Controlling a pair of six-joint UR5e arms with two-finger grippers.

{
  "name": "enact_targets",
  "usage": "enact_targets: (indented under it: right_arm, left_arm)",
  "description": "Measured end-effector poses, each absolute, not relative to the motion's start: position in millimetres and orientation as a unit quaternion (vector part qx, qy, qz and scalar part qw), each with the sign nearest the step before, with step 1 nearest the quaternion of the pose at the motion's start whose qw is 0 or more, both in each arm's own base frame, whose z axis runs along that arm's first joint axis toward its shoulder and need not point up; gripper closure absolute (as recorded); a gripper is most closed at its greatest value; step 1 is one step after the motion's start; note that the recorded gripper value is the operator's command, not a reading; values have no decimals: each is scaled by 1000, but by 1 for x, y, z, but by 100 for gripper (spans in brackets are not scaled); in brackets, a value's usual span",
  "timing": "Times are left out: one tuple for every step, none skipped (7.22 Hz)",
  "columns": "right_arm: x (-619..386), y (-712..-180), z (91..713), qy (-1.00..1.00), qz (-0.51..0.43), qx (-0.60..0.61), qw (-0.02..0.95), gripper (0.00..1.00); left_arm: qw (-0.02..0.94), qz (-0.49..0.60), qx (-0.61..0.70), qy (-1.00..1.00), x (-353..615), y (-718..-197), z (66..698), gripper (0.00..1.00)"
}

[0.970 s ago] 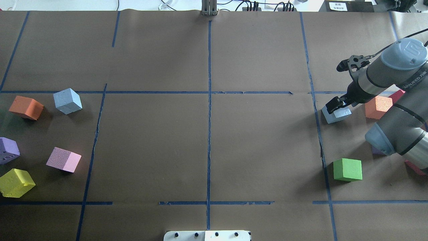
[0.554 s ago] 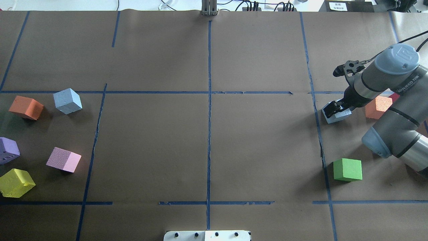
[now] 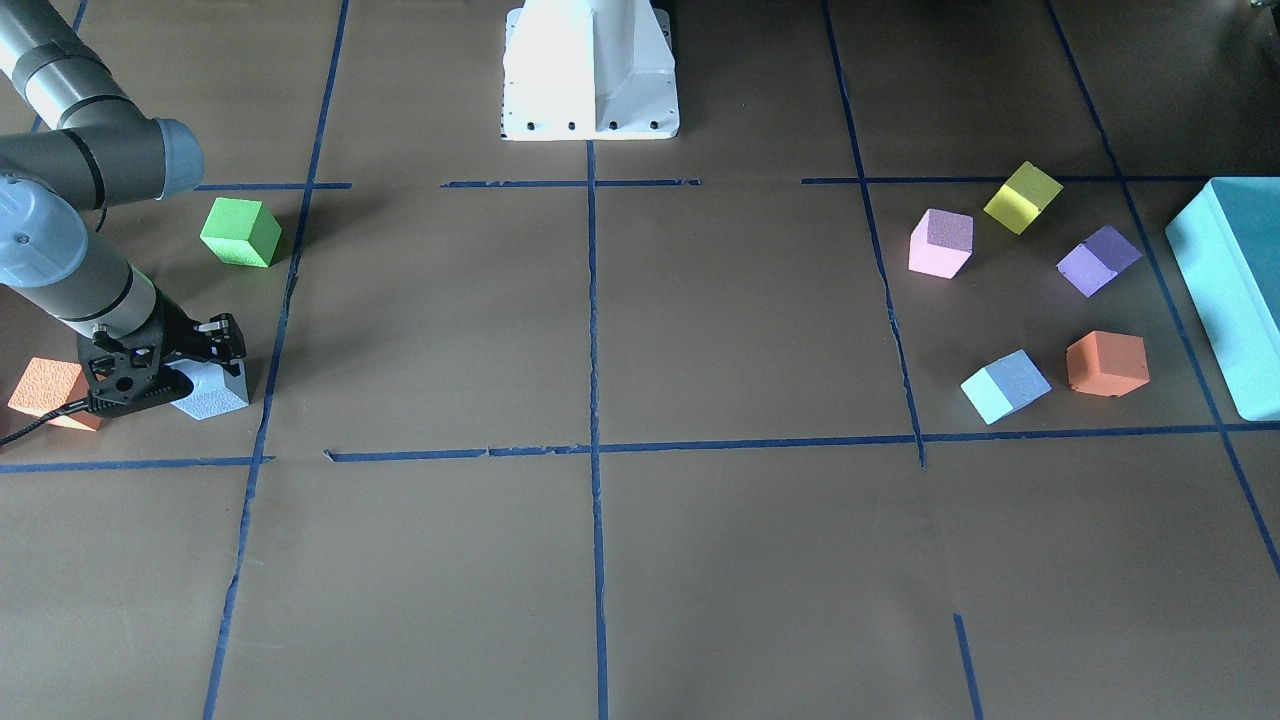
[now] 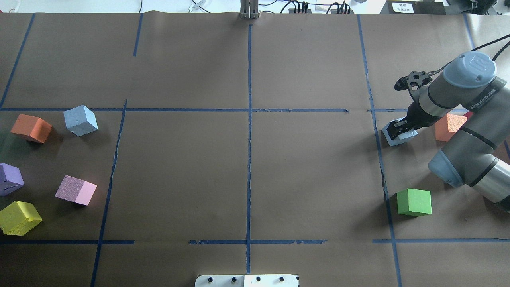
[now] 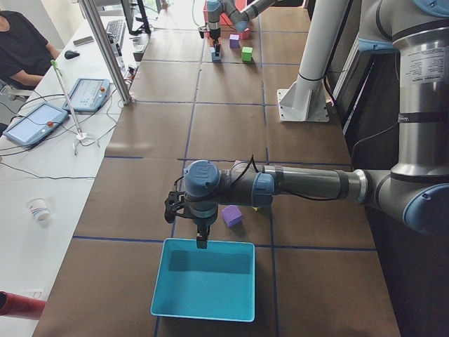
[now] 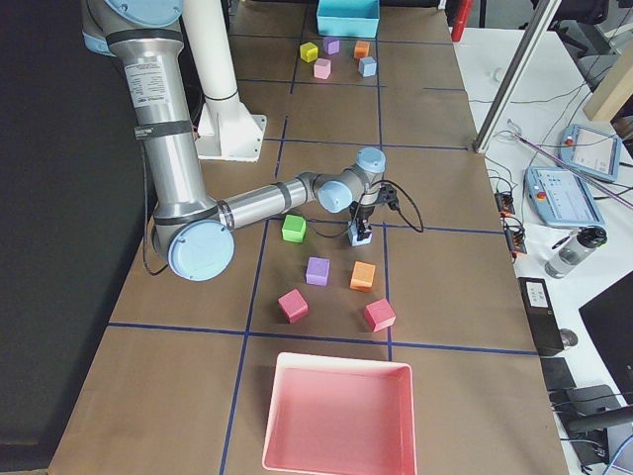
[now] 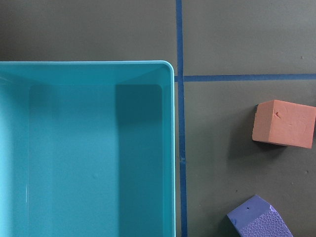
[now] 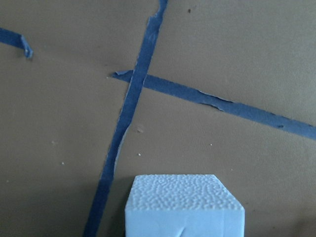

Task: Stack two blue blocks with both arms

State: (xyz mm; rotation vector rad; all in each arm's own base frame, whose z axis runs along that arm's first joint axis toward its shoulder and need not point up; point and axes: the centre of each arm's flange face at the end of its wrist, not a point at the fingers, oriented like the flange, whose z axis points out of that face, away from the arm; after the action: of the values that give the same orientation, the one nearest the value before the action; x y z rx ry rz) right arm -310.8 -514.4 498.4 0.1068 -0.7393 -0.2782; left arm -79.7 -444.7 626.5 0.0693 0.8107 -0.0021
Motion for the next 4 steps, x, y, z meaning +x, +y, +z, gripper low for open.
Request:
enact_targets:
  right_arm:
    - [-303, -520, 486, -366, -130, 59, 920, 97]
    - [-297, -525, 464, -374, -124, 61, 917, 97]
    - [-298, -530, 431, -382, -110, 56, 916, 97]
    - [-309, -532, 393, -389, -87, 44, 916, 97]
  left_arm:
    - [918, -1, 34, 394, -80, -445, 626, 0]
    - [918, -1, 34, 394, -80, -445, 626, 0]
    - [918, -1, 34, 394, -80, -445, 626, 0]
    - [918, -1, 34, 394, -80, -445, 626, 0]
